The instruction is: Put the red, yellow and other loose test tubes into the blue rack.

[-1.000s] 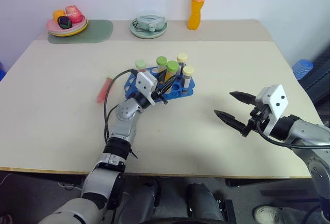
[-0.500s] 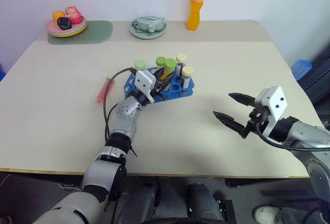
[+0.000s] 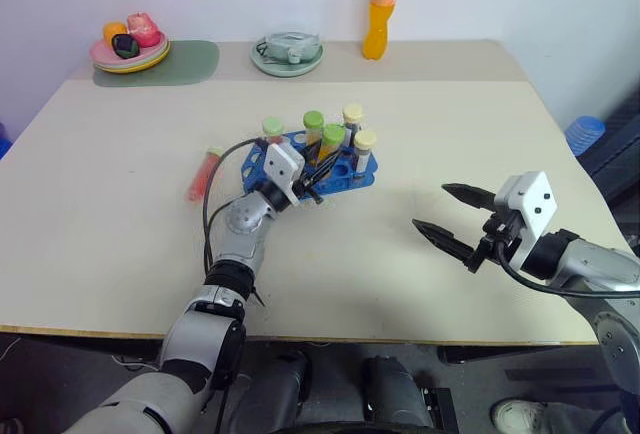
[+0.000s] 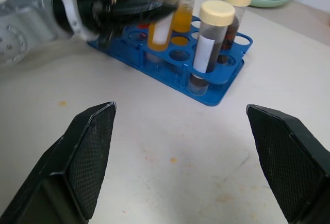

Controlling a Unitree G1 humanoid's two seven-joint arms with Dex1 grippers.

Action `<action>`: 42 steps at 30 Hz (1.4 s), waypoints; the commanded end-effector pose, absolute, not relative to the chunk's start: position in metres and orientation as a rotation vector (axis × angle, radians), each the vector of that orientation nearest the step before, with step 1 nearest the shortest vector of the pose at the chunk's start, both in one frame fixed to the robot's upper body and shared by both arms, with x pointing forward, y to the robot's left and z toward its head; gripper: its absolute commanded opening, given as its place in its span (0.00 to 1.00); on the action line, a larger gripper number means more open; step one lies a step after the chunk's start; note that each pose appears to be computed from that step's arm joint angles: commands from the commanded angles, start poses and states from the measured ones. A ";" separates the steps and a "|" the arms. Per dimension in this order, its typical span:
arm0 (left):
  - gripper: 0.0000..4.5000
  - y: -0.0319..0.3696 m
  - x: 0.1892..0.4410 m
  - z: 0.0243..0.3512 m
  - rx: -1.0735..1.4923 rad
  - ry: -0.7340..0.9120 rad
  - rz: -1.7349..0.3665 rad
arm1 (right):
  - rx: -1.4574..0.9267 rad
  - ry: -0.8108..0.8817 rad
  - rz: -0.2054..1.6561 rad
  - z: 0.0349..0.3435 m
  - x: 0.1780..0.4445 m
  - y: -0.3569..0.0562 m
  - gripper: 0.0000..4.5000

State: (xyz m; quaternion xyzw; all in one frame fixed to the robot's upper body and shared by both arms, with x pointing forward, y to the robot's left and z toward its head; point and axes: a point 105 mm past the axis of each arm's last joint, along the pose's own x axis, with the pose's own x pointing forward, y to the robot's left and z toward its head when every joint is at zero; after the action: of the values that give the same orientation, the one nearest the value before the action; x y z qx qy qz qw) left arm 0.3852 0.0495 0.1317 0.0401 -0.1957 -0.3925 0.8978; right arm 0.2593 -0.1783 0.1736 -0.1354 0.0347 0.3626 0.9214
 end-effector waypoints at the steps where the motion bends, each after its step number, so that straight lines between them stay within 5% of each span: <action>1: 0.17 0.045 0.381 0.126 0.088 -0.390 -0.853 | -0.296 0.010 0.760 0.186 0.256 -0.173 0.93; 6: 0.17 0.046 0.384 0.127 0.051 -0.377 -0.857 | -0.296 0.007 0.756 0.187 0.257 -0.173 0.93; 13: 0.91 0.050 0.385 0.138 0.024 -0.412 -0.843 | -0.296 0.002 0.755 0.188 0.257 -0.172 0.93; 24: 0.91 0.093 0.367 0.185 -0.058 -0.548 -0.778 | -0.278 0.000 0.769 0.183 0.262 -0.169 0.93; 31: 0.91 0.196 0.377 0.242 -0.280 -0.543 -0.421 | -0.262 -0.012 0.806 0.179 0.272 -0.162 0.93; 35: 0.91 0.248 0.405 0.234 -0.149 -0.291 -0.056 | -0.257 -0.021 0.834 0.177 0.278 -0.156 0.93; 42: 0.91 0.246 0.419 0.199 -0.173 0.371 -0.124 | -0.253 -0.038 0.868 0.177 0.287 -0.147 0.93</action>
State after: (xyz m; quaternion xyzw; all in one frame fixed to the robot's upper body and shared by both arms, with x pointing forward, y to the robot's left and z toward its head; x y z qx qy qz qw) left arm 0.4221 0.2534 0.1966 -0.0879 0.1441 -0.0457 0.9846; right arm 0.2870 -0.1499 0.1681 -0.1132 0.0039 0.4146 0.9029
